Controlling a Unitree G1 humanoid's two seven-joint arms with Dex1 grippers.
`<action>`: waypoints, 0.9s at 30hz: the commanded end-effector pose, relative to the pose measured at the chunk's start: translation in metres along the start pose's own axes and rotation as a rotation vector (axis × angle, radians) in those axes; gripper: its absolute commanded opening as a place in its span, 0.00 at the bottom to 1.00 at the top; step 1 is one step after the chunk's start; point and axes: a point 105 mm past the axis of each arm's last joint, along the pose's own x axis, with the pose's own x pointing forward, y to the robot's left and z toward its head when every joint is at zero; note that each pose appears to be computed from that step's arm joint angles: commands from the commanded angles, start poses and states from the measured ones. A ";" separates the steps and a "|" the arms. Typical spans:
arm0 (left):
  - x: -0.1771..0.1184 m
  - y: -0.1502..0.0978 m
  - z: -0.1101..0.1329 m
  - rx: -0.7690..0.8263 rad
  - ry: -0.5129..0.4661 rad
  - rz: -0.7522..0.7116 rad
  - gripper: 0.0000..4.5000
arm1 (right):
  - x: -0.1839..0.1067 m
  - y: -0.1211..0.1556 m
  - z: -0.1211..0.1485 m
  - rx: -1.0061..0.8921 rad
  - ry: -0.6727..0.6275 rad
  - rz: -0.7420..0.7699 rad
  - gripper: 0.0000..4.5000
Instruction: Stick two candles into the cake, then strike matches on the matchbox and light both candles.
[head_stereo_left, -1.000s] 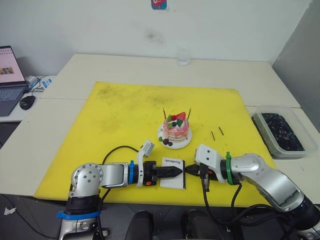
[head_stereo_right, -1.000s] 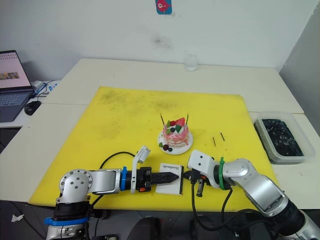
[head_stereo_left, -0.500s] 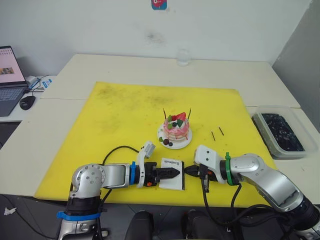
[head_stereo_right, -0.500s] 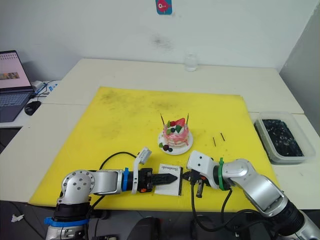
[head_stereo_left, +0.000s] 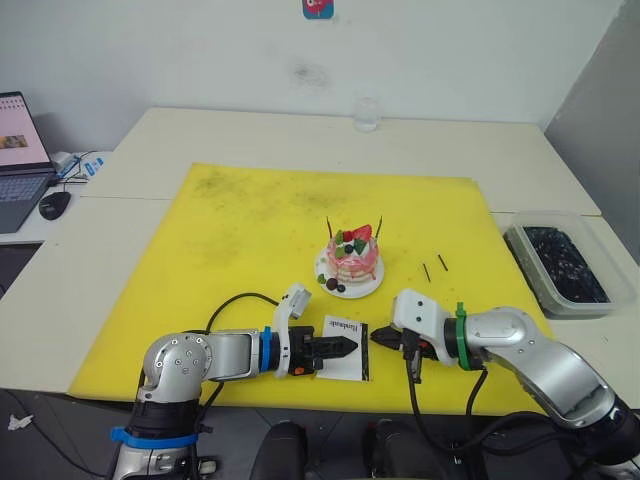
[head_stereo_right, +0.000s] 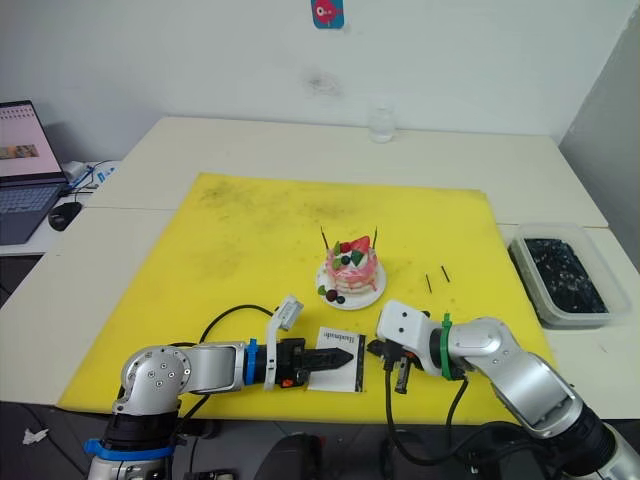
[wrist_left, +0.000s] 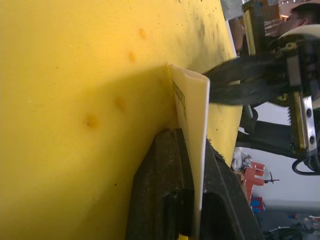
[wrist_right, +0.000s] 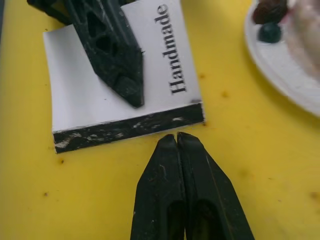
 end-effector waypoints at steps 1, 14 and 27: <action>-0.004 0.011 -0.008 -0.029 0.021 0.044 0.01 | -0.019 -0.006 0.015 -0.018 -0.055 -0.058 0.00; -0.001 0.023 -0.017 -0.067 0.069 0.092 0.01 | 0.009 0.008 -0.010 0.024 0.037 -0.018 0.00; -0.003 0.026 -0.017 -0.066 0.066 0.111 0.79 | 0.018 0.016 -0.007 -0.007 0.034 0.038 0.00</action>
